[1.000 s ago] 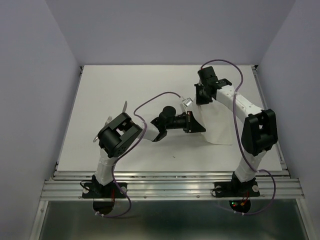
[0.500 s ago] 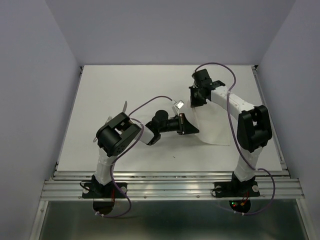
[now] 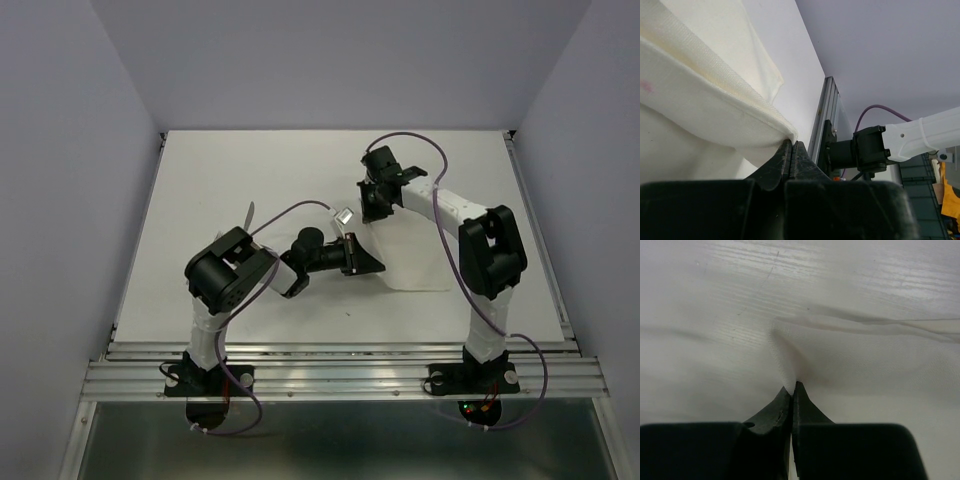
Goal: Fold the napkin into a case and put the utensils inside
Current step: Turn over the upper triangle folded napkin at the center of the board.
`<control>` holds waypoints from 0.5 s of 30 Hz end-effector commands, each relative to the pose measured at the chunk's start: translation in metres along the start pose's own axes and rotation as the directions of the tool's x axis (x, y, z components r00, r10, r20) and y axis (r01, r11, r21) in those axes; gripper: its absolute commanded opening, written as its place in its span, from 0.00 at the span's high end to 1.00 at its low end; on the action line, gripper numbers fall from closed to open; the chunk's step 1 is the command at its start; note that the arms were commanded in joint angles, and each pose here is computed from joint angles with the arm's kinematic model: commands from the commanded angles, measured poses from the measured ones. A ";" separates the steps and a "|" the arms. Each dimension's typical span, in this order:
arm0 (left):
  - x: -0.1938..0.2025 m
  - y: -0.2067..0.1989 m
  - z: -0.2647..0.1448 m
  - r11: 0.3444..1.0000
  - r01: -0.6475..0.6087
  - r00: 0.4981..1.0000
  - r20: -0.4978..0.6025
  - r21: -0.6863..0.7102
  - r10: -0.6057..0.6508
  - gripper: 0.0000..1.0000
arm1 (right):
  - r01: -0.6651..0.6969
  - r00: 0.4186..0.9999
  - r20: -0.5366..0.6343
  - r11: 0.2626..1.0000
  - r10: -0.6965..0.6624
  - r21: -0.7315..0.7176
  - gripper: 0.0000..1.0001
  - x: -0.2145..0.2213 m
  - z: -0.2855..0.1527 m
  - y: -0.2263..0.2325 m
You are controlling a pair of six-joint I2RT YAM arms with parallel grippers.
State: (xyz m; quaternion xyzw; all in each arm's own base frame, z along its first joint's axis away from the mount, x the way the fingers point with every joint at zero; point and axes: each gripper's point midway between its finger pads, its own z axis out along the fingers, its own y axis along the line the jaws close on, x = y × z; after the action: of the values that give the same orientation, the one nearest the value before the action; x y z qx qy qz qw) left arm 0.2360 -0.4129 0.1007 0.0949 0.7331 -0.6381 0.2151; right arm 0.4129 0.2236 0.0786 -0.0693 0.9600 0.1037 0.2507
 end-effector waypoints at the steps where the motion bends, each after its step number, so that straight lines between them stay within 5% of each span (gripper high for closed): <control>1: -0.006 -0.059 -0.007 0.983 -0.099 0.995 -0.013 0.152 0.102 1.00 | -0.041 0.963 0.264 0.998 0.054 -0.056 0.99 -0.074 -0.026 0.020; 9: -0.047 -0.100 0.009 0.963 -0.270 0.960 -0.070 0.019 0.271 1.00 | -0.196 0.830 0.517 0.977 0.209 -0.082 0.99 -0.148 -0.125 -0.027; 15: -0.080 -0.143 0.034 0.943 -0.332 0.940 -0.078 0.018 0.332 1.00 | -0.326 0.709 0.631 0.940 0.313 -0.100 0.99 -0.160 -0.187 -0.088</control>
State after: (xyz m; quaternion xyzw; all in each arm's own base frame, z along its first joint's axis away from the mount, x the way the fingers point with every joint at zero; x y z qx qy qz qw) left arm 0.2821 -0.4451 0.2295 0.1826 0.7221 -0.5904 0.3110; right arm 0.4592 0.1467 0.2238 0.0759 0.8906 0.1395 0.4261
